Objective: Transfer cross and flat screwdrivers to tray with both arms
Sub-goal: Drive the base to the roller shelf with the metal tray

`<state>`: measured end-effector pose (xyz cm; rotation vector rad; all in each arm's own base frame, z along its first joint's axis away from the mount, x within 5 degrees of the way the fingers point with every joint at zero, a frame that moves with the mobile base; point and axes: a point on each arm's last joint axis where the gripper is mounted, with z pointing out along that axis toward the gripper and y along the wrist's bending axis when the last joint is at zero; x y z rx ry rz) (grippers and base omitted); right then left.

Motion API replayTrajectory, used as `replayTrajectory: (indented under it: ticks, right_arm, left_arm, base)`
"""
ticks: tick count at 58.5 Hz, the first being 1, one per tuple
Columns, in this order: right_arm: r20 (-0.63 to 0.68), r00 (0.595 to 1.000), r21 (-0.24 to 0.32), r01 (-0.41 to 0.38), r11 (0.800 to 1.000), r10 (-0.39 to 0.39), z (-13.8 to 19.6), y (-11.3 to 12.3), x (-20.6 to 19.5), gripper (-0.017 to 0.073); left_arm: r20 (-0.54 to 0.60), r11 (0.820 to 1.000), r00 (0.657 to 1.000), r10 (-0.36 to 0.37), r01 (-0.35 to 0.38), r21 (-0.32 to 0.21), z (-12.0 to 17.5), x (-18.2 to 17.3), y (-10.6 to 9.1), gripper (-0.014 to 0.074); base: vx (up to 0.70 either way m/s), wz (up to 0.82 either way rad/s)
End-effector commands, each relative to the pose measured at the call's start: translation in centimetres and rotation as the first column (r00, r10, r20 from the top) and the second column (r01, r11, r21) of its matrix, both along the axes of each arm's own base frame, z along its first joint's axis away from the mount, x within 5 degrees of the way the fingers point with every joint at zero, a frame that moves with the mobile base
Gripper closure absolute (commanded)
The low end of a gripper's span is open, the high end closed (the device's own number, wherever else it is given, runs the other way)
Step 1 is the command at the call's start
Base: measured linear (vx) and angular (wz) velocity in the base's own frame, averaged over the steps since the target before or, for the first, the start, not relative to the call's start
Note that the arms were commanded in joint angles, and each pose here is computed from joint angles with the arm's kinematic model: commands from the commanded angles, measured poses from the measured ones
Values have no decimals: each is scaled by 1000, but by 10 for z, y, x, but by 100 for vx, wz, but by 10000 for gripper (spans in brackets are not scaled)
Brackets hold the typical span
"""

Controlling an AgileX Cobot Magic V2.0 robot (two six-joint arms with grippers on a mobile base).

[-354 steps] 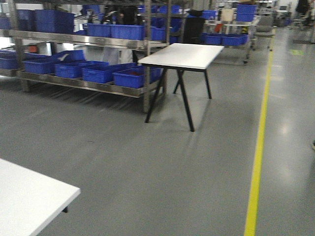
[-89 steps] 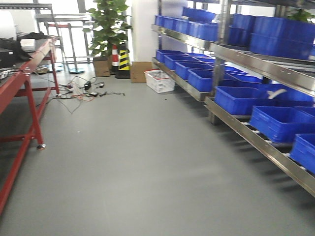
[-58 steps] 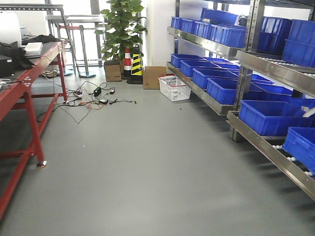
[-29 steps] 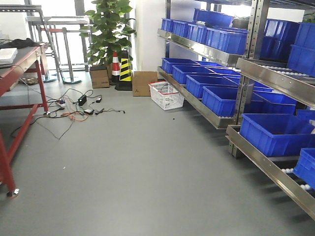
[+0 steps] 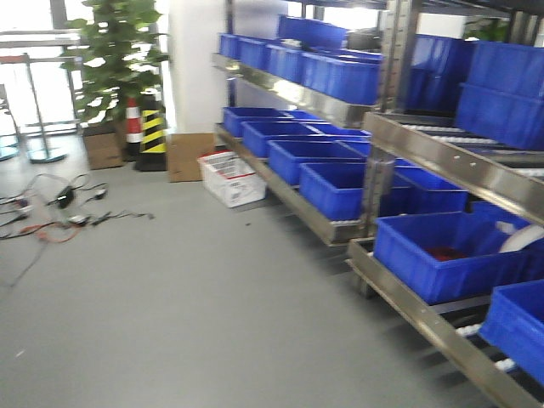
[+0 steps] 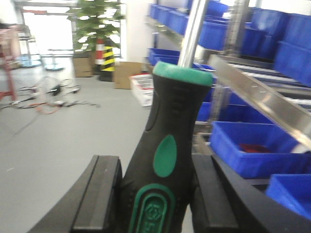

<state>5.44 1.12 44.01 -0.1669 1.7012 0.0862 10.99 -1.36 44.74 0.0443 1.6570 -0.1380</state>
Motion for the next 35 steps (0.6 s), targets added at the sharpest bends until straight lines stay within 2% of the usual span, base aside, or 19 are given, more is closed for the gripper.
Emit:
replayTrajectory:
  ticks: [1,35]
  right_arm:
    - [111,994,10,9,1000,-10,16,-1,0,567]
    - [113,994,13,8,1000,-9,16,-1,0,567]
  left_arm:
    - [114,1000,993,-6,8,-17,15,-2,0,596]
    - [113,1000,994,-6,8,-16,15,-2,0,596]
  base:
    - [58,-56]
    - [49,-71]
